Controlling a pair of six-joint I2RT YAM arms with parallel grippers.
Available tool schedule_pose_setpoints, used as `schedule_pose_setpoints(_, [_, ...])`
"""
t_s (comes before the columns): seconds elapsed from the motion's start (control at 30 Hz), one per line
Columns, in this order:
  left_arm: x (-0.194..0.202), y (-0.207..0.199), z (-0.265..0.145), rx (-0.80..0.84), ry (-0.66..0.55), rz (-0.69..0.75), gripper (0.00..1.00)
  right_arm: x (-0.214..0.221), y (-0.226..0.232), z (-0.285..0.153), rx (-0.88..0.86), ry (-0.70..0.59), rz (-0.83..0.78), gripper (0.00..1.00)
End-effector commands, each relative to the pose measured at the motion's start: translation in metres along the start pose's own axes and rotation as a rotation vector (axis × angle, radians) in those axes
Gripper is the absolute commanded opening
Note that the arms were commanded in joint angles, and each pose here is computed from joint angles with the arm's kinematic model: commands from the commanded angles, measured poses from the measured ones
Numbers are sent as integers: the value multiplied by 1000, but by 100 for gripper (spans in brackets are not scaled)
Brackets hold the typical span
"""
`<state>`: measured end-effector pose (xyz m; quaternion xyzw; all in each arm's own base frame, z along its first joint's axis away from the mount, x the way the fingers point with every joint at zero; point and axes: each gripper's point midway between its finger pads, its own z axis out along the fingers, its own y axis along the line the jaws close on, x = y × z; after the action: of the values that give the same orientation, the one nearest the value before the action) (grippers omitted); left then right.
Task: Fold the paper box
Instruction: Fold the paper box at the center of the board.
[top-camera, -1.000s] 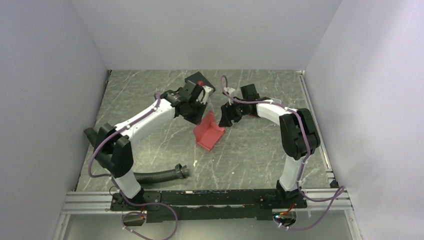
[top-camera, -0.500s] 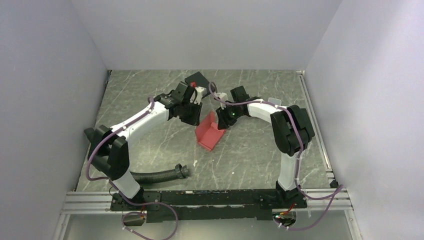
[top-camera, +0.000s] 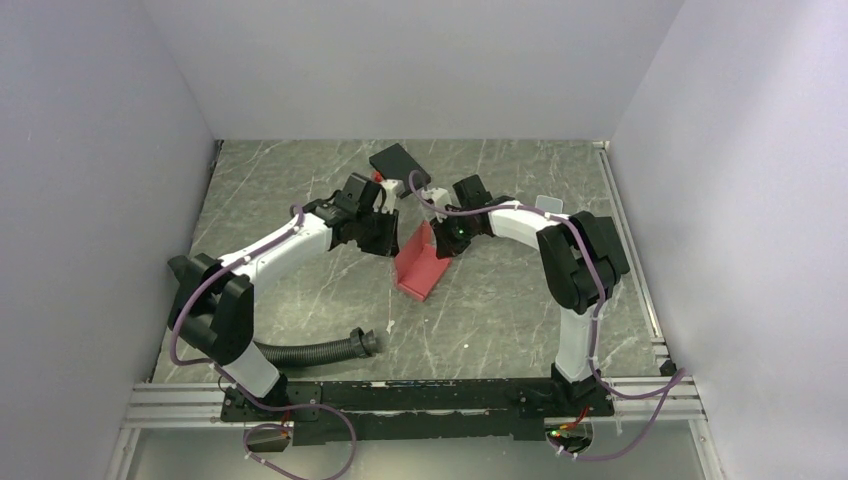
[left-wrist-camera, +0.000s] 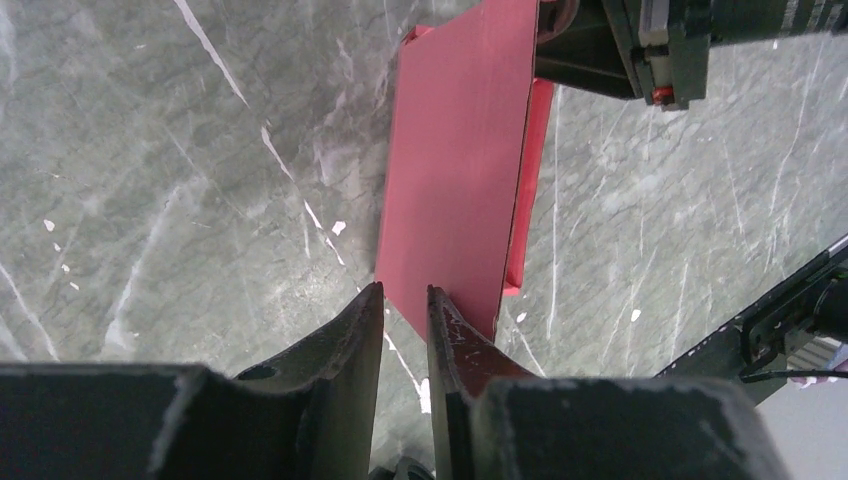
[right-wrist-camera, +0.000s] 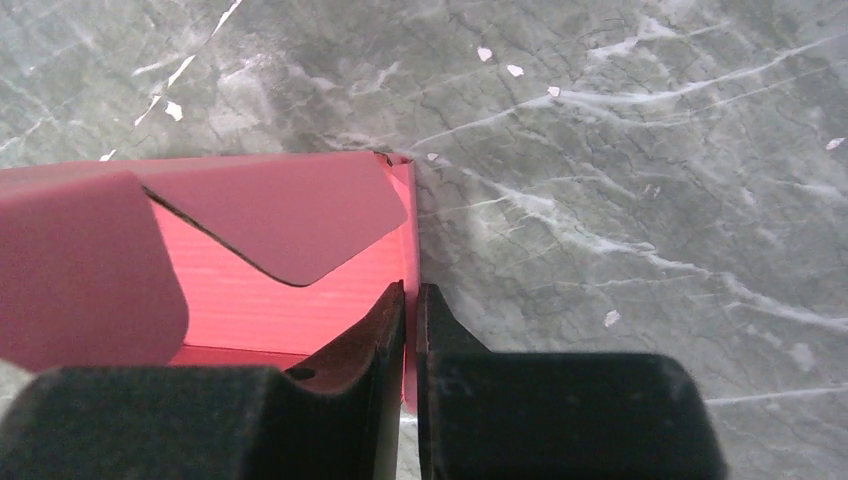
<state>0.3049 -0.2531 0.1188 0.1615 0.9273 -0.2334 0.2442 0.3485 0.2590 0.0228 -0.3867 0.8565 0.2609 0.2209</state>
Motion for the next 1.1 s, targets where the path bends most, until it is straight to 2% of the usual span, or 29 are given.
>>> schedule_pose_setpoints(0.0, [-20, -15, -7, 75, -89, -32, 27, -11, -7, -2, 95, -34, -57, 6])
schedule_pose_setpoints(0.07, [-19, -18, -5, 92, -92, -44, 27, -11, -8, -3, 123, -37, -64, 0])
schedule_pose_setpoints(0.23, [-20, -23, -6, 134, -118, -76, 28, -15, -12, -8, 224, -64, -104, 0])
schedule_pose_setpoints(0.4, [-26, -16, -20, 110, -198, -102, 31, -15, -16, -10, 330, -66, -143, 0])
schedule_pose_setpoints(0.57, [-26, -6, -52, 87, -353, -125, 47, -13, -24, -11, 431, -48, -162, 0])
schedule_pose_setpoints(0.7, [-18, -8, -72, 117, -445, -126, 53, -13, -25, -13, 515, -36, -229, 0])
schedule_pose_setpoints(0.87, [-1, -11, -68, 178, -455, -135, 57, -8, -24, -7, 551, 2, -294, 0])
schedule_pose_setpoints(0.9, [-5, -14, -67, 194, -472, -119, 64, -6, -23, -6, 551, 10, -298, 0])
schedule_pose_setpoints(0.93, [-5, -15, -65, 207, -470, -106, 89, -5, -23, -5, 548, 18, -297, 0])
schedule_pose_setpoints(0.97, [-5, -16, -63, 212, -469, -100, 98, -4, -22, -4, 543, 22, -297, 0])
schedule_pose_setpoints(1.07, [-10, -15, -58, 216, -488, -78, 99, -3, -17, -2, 501, 23, -284, 0])
